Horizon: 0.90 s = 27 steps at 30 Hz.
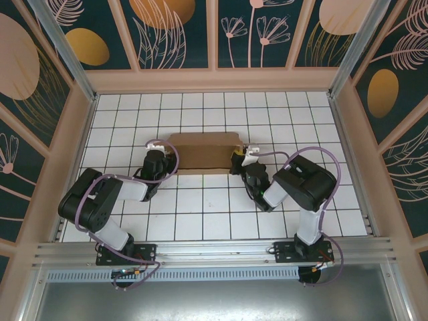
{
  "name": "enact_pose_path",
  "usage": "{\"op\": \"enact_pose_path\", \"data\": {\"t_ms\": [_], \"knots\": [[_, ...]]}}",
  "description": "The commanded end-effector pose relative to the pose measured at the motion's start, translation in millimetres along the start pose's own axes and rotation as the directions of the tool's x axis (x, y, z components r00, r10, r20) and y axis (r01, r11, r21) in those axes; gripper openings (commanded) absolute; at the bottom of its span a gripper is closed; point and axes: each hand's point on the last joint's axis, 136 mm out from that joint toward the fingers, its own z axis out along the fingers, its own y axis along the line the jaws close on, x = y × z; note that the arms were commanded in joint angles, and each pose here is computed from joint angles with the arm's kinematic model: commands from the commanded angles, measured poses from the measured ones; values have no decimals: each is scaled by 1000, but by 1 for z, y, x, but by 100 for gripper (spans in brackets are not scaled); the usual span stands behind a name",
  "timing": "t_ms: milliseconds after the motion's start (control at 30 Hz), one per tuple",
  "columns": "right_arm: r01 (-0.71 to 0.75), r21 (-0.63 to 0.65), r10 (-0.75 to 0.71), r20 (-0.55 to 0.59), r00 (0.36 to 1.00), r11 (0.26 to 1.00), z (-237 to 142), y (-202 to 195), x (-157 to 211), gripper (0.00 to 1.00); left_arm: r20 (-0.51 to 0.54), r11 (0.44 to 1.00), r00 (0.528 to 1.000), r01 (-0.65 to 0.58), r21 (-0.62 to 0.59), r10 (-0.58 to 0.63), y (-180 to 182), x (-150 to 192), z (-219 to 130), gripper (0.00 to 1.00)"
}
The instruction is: Fold the paper box
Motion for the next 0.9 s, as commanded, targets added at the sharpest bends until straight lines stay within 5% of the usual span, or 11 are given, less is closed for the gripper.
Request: {"op": "enact_pose_path", "data": {"t_ms": [0, 433, 867], "knots": [[-16, -8, 15, -79, 997, 1000, -8, -4, 27, 13, -95, 999, 995, -19, 36, 23, -3, 28, 0, 29], [0, -82, 5, 59, 998, 997, -43, -1, -31, 48, 36, 996, 995, 87, 7, -88, 5, -2, -37, 57], [-35, -139, 51, 115, 992, 990, -72, -7, -41, 53, 81, 986, 984, 163, -24, -161, 18, -4, -61, 59]]}}
